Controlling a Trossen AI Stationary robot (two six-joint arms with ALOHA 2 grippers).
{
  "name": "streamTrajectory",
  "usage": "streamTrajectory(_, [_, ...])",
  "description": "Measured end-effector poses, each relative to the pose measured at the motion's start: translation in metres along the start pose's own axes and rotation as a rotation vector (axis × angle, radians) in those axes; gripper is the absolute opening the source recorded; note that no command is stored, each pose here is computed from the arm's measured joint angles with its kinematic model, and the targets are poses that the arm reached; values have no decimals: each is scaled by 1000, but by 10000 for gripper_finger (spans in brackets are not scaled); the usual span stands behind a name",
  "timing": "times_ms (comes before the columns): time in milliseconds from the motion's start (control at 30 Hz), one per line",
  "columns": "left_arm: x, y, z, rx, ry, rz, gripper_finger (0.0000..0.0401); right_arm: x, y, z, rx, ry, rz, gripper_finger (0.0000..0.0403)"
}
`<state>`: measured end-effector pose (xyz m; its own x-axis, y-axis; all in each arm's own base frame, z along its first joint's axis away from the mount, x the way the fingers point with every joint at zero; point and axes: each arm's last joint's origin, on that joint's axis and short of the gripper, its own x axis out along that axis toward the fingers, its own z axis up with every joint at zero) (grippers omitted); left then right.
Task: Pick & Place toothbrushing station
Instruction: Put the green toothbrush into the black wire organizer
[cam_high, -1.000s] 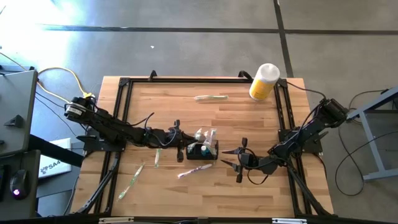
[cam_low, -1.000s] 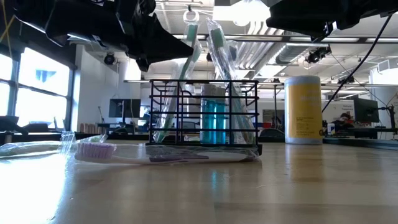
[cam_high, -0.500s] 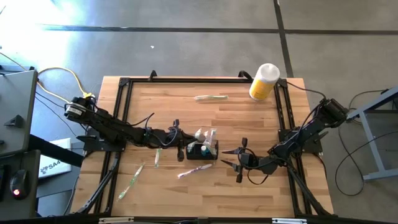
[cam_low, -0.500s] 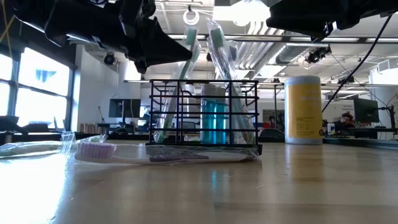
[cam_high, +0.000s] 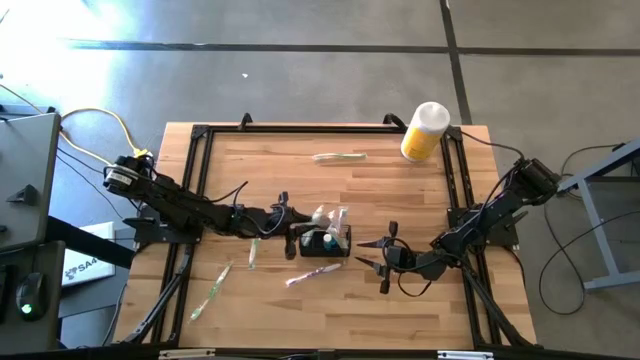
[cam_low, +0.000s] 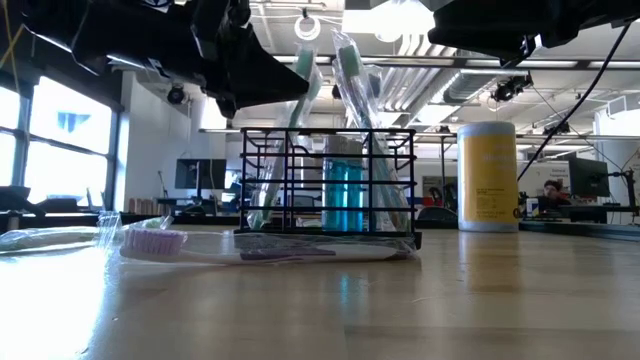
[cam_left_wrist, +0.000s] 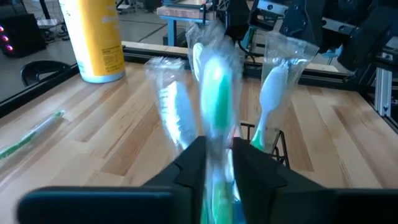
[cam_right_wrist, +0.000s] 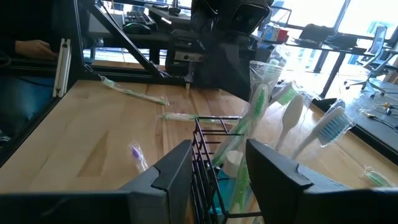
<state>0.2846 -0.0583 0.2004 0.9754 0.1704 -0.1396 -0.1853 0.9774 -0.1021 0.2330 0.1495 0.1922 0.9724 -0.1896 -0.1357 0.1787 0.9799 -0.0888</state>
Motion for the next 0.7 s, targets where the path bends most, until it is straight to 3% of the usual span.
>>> streamTrajectory(233, [0, 0, 2, -4, -17, -3, 131, 0, 0, 0, 0, 0, 0, 144])
streamTrajectory(700, [-16, 2, 30, 14, -111, -15, 133, 0, 0, 0, -1, 1, 0, 144])
